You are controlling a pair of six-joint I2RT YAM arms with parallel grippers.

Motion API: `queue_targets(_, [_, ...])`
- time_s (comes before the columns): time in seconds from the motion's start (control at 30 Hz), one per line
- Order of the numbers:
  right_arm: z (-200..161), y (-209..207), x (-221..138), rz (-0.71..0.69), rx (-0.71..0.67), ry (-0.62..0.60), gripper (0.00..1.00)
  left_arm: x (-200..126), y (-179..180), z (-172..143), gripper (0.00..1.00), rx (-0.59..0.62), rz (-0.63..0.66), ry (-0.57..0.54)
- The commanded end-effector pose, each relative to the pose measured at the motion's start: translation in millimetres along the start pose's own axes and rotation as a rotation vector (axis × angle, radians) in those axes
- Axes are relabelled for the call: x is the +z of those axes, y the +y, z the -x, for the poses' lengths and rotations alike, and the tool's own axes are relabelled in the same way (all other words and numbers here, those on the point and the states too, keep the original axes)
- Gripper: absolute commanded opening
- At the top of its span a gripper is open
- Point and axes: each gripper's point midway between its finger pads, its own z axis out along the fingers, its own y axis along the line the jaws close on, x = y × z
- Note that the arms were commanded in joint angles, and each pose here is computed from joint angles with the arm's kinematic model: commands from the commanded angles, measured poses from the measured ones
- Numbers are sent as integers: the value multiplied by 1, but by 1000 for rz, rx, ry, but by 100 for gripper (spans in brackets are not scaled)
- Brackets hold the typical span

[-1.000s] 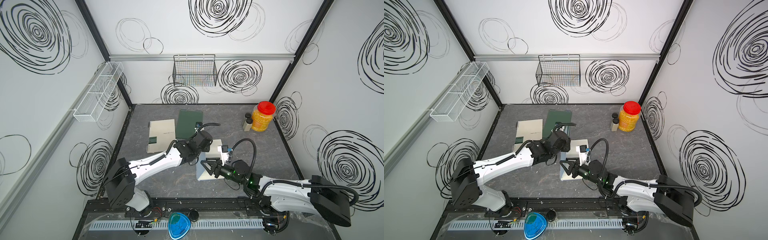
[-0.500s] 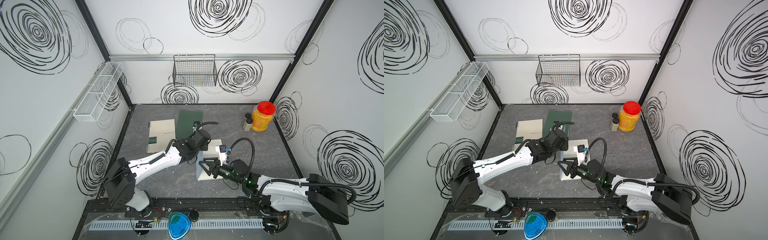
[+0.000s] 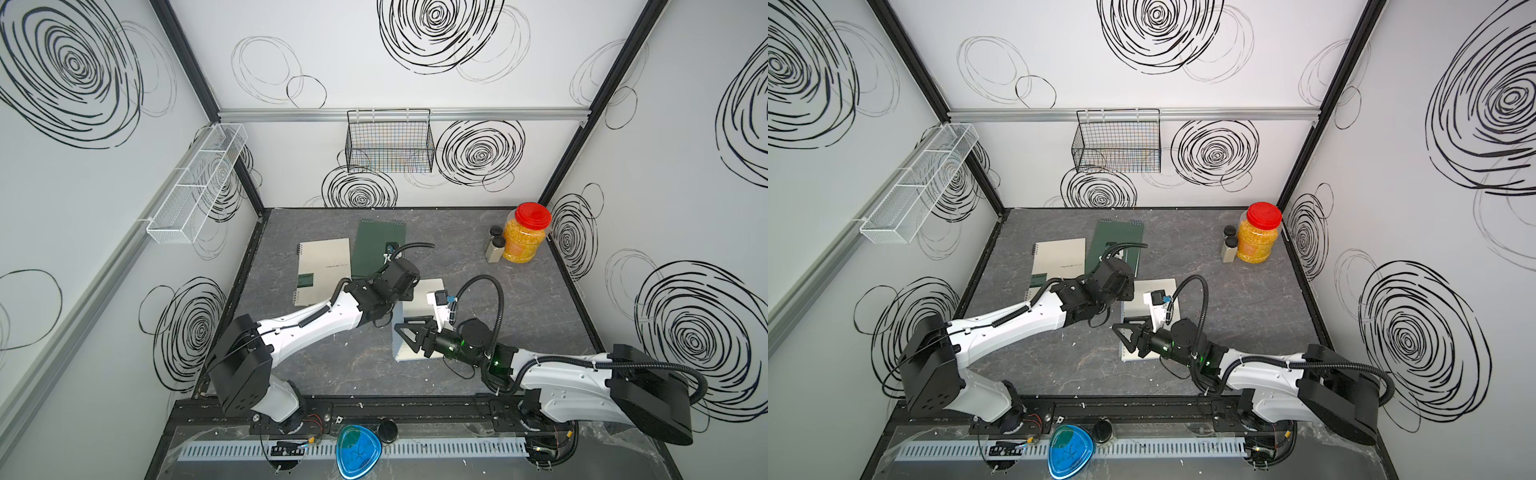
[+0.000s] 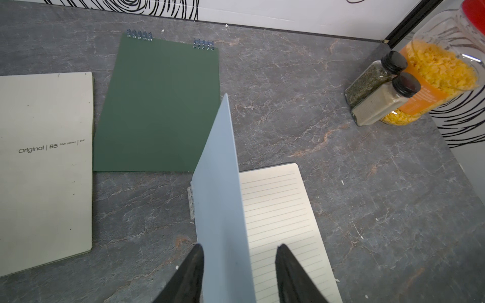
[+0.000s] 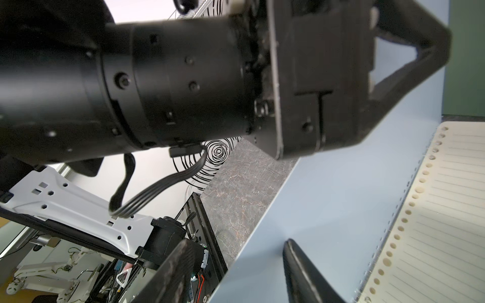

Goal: Tear off pages from different notebooks
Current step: Open the notebook at the center of the board.

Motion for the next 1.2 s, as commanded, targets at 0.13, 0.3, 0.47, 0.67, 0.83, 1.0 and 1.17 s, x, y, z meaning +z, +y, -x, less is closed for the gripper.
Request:
queue_targets(0.13, [15, 26, 5, 87, -27, -38, 58, 12, 7, -10, 28, 19, 26, 23])
queue_targets(0.3, [15, 22, -1, 59, -33, -39, 62, 13, 17, -17, 16, 58, 51, 69])
queue_targets(0.47, [18, 11, -9, -2, -44, -53, 67, 11, 22, -15, 1, 82, 46, 121])
queue_targets(0.67, [22, -11, -27, -92, -44, -77, 72, 15, 27, -5, 0, 107, 17, 144])
queue_targets(0.83, [28, -39, -42, -201, -26, -90, 75, 16, 24, 7, 0, 165, 0, 92])
queue_targets(1.0, [35, -72, -62, -292, 10, -113, 76, 14, 25, 14, 0, 203, -15, 34])
queue_targets(1.17, [50, -107, -83, -428, 28, -175, 80, 7, 33, 20, 0, 249, 3, -17])
